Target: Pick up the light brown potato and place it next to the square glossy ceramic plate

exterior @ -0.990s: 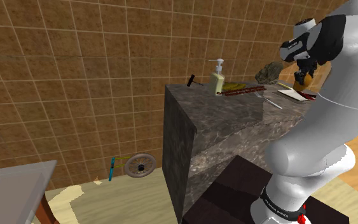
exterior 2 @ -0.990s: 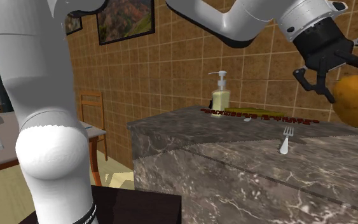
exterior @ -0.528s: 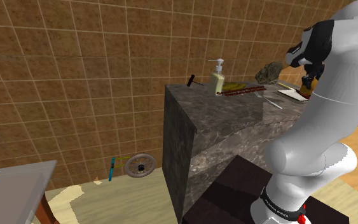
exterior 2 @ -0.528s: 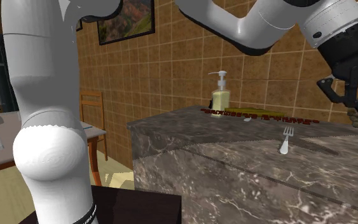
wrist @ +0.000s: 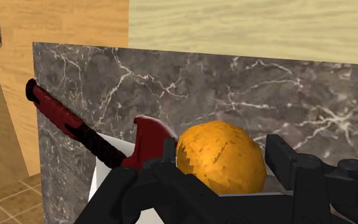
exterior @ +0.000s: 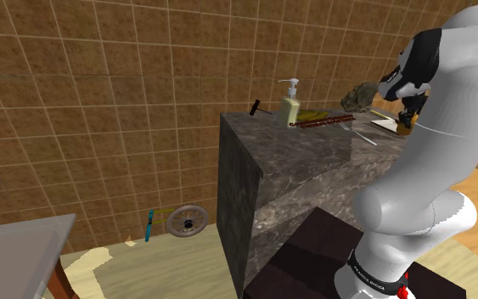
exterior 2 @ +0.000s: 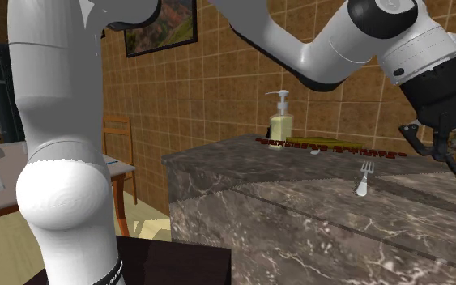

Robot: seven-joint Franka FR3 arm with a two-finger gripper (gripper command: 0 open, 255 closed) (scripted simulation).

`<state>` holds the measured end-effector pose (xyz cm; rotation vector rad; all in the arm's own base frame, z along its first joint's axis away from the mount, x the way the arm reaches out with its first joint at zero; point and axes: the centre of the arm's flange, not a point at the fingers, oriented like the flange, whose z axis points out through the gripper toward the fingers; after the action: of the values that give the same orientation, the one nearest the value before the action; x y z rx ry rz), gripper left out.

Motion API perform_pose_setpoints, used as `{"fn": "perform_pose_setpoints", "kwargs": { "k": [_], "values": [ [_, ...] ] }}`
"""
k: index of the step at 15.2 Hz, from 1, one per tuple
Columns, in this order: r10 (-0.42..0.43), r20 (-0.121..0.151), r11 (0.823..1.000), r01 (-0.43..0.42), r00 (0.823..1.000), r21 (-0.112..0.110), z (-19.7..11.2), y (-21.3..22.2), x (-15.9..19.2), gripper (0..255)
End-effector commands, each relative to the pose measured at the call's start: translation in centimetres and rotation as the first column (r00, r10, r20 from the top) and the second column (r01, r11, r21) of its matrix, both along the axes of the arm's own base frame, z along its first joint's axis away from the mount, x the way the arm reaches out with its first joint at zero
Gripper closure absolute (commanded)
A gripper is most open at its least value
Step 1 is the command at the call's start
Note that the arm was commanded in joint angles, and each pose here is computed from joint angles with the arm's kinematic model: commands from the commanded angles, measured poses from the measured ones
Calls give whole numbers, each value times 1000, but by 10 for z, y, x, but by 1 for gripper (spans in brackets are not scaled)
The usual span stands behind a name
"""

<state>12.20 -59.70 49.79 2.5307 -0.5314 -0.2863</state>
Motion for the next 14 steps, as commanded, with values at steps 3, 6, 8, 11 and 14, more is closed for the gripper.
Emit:
{"fn": "perform_pose_setpoints", "kwargs": {
  "k": [3, 6, 8, 11, 14],
  "values": [
    [0, 0, 1000, 0, 1000, -1, -22, -1, 0, 255],
    [0, 0, 1000, 0, 1000, -1, -38, -1, 0, 255],
    [0, 0, 1000, 0, 1000, -1, -48, -1, 0, 255],
    [0, 0, 1000, 0, 1000, -1, -64, -1, 0, 255],
    [0, 0, 1000, 0, 1000, 0, -65, -1, 0, 255]
  ]
}}
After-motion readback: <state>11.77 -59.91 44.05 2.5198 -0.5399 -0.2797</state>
